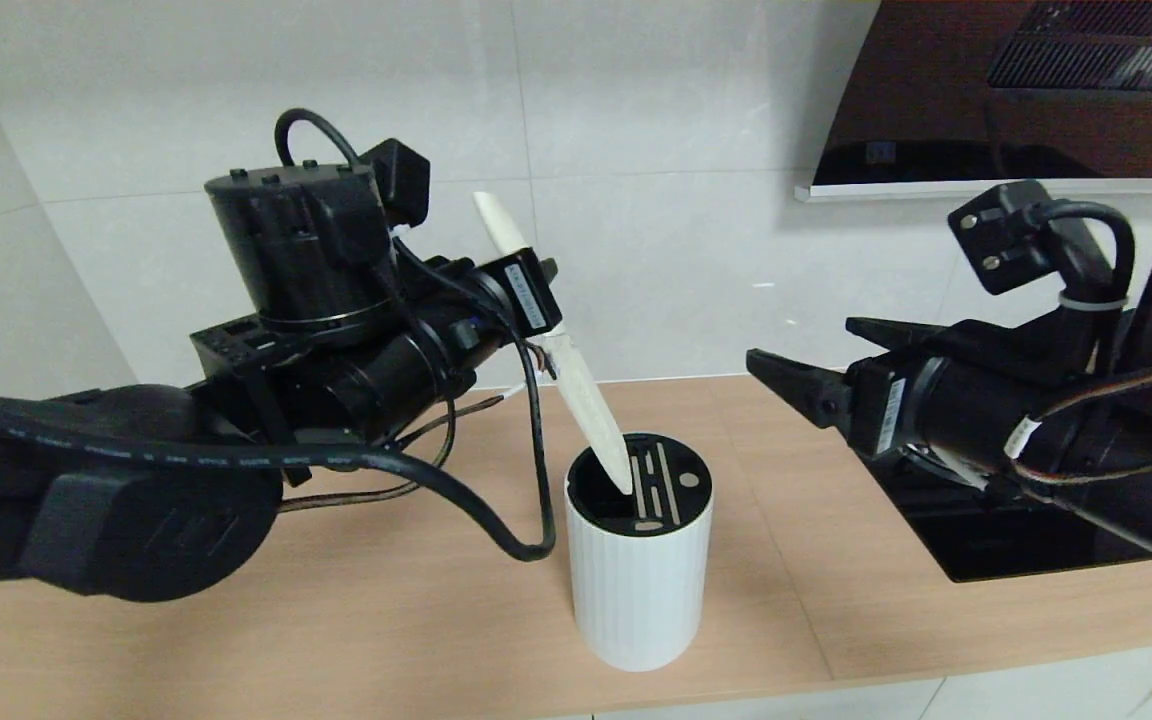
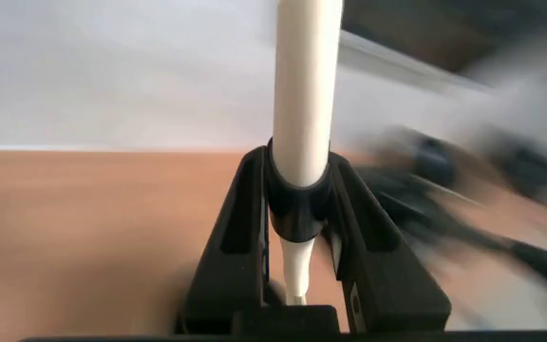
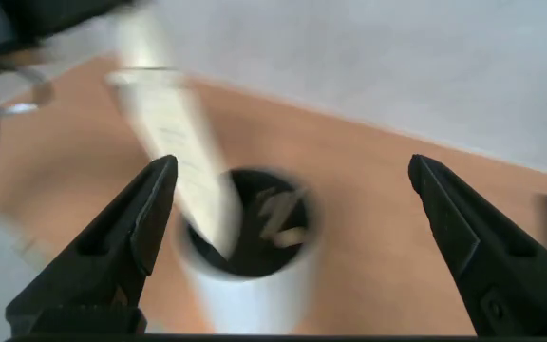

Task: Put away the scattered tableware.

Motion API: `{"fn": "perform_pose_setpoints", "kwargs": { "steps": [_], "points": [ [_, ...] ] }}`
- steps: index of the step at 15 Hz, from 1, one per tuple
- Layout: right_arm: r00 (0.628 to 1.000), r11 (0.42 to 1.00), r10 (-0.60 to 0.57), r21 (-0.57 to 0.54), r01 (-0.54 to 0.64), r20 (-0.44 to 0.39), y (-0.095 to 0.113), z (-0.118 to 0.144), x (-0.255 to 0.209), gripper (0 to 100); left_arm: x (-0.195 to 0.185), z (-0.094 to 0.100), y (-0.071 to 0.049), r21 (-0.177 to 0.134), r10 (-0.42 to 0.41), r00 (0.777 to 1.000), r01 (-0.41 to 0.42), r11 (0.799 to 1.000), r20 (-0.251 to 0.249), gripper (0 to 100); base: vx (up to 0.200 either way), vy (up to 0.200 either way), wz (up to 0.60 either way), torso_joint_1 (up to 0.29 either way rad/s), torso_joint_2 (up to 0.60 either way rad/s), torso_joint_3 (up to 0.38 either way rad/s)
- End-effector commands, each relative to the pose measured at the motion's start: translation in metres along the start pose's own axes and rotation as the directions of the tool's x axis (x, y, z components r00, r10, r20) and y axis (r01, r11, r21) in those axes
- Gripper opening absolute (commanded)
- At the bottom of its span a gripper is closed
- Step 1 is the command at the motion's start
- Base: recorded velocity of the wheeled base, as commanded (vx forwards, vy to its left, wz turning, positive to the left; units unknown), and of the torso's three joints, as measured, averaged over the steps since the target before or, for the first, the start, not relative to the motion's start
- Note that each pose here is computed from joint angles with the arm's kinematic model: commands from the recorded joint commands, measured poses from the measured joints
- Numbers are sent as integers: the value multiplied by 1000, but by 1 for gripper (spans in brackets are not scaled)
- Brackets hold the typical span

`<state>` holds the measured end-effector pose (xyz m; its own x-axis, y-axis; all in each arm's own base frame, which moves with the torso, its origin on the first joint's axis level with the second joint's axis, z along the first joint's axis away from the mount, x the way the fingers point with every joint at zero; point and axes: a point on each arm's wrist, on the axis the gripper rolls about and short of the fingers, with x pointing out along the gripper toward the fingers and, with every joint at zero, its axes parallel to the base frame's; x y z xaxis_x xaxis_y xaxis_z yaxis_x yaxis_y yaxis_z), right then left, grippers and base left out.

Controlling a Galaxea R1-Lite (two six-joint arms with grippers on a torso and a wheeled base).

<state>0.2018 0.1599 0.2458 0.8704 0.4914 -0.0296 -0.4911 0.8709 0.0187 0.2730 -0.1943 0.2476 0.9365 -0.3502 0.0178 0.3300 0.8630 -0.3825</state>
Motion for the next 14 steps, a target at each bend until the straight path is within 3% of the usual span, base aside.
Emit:
{"fn": "perform_pose_setpoints", "kwargs": {
  "steps": [1, 2, 3, 5, 7, 8, 10, 14],
  "points": [
    [998, 999, -34, 8, 34, 48, -13, 15, -15, 100, -9, 16, -17, 41, -29, 999, 28, 999, 29, 0, 0, 0, 0, 0, 0, 0],
    [999, 1000, -30, 8, 30, 45, -13, 15, -15, 100, -10, 12, -20, 126, 28, 999, -33, 992, 43, 0, 0, 0, 0, 0, 0, 0],
    [999, 1000, -30, 7, 30, 41, -13, 14, -13, 100, -10, 7, -23, 141, 78, 995, -85, 986, 58, 0, 0, 0, 0, 0, 0, 0],
    [999, 999, -33, 6, 33, 27, -13, 10, -10, 100, -16, -6, -35, 161, 68, 996, -77, 984, 62, 0, 0, 0, 0, 0, 0, 0],
    [999, 999, -34, 5, 33, 17, -13, 8, -8, 100, -12, -20, -35, 216, 72, 996, -83, 973, 57, 0, 0, 0, 0, 0, 0, 0],
    [999, 999, -34, 4, 34, 15, -13, 7, -7, 100, -9, -24, -35, 214, 93, 993, -107, 971, 74, 0, 0, 0, 0, 0, 0, 0],
    [999, 999, -34, 3, 34, 9, -13, 6, -6, 100, -1, -34, -33, 240, 127, 989, -141, 960, 75, 0, 0, 0, 0, 0, 0, 0],
    [999, 999, -34, 2, 34, -2, -13, 3, -3, 100, 10, -50, -31, 252, 140, 988, -152, 956, 61, 0, 0, 0, 0, 0, 0, 0]
  ]
}}
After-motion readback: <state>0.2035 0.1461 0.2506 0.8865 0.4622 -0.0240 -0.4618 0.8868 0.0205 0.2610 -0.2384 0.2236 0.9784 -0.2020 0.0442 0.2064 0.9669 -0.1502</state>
